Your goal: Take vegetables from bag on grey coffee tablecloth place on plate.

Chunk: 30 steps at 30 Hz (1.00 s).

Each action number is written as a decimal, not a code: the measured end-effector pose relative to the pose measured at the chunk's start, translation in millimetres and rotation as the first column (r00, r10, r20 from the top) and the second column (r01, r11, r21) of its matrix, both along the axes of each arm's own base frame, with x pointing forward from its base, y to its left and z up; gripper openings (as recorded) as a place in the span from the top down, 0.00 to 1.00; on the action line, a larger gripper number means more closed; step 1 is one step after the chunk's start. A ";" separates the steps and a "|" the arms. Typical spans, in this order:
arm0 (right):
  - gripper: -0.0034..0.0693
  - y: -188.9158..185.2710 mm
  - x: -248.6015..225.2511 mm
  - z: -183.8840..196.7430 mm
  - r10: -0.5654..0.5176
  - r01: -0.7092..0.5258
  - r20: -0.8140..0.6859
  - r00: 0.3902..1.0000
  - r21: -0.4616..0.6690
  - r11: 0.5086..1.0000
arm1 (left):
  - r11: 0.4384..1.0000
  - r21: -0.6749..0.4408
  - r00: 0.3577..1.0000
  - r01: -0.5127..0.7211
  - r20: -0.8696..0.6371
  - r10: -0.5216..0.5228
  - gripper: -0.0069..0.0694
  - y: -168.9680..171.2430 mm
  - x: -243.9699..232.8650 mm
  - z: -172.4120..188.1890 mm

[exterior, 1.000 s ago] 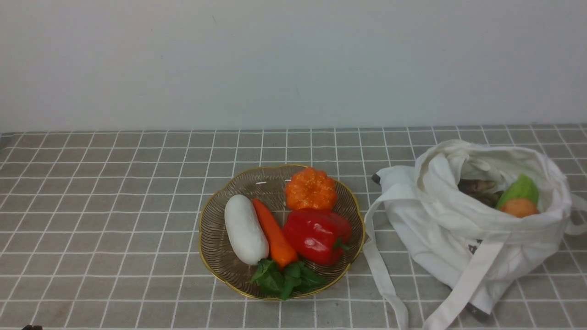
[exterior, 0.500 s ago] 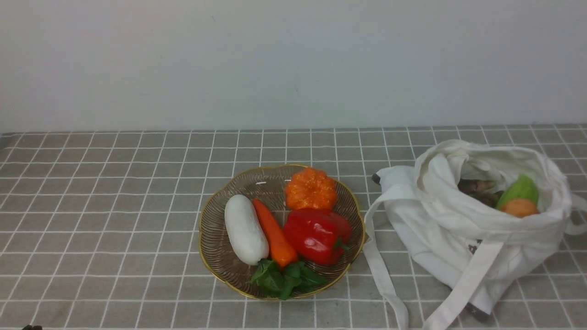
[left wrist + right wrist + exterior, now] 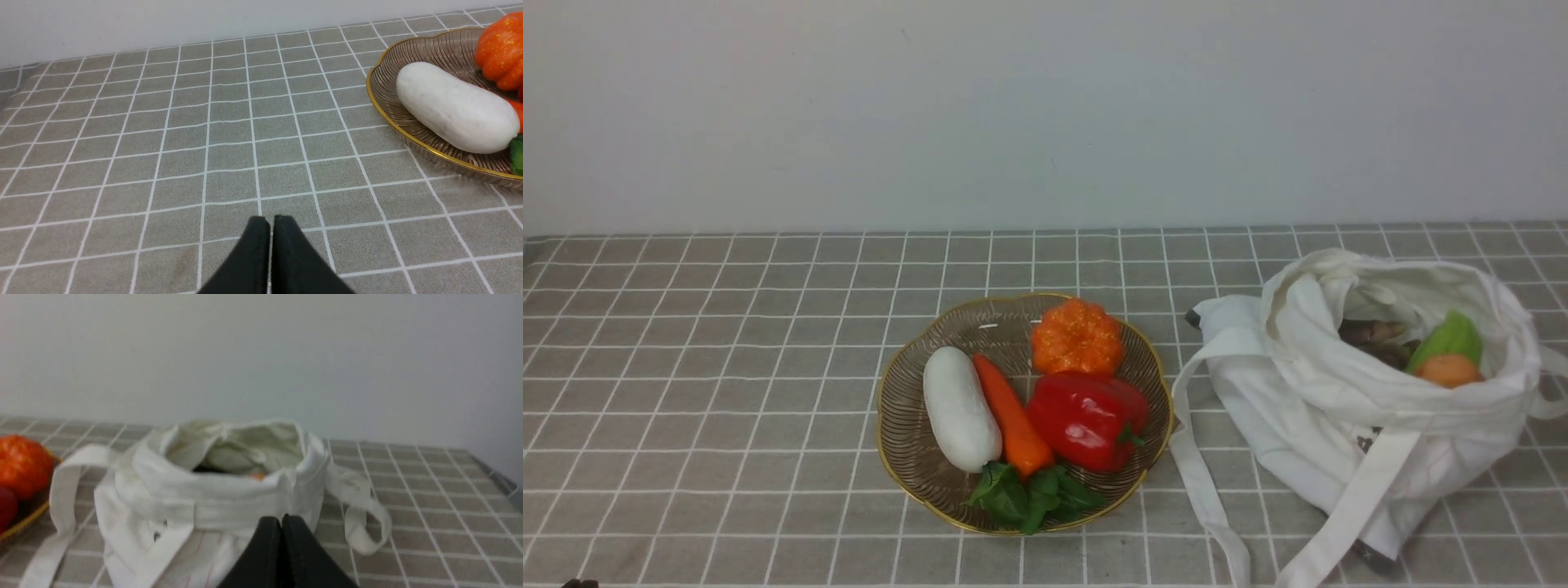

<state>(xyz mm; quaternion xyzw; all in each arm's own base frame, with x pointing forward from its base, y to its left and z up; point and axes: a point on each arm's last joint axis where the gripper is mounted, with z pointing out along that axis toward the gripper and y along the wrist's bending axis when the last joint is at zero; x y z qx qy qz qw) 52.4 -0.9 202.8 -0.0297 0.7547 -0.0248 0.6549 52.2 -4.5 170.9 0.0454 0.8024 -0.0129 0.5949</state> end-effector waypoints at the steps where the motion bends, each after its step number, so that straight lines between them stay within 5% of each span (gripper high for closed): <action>1: 0.97 0.0 0.3 -2.6 0.000 0.000 -0.008 1.000 0.000 1.000 | 1.000 0.000 1.000 0.000 0.000 0.000 0.92 0.0 0.0 0.0; 30: 0.97 -0.2 1.9 -22.0 -0.003 0.002 -0.074 0.997 -0.007 1.000 | 1.000 0.000 1.000 0.000 0.000 0.000 0.92 0.0 0.0 0.0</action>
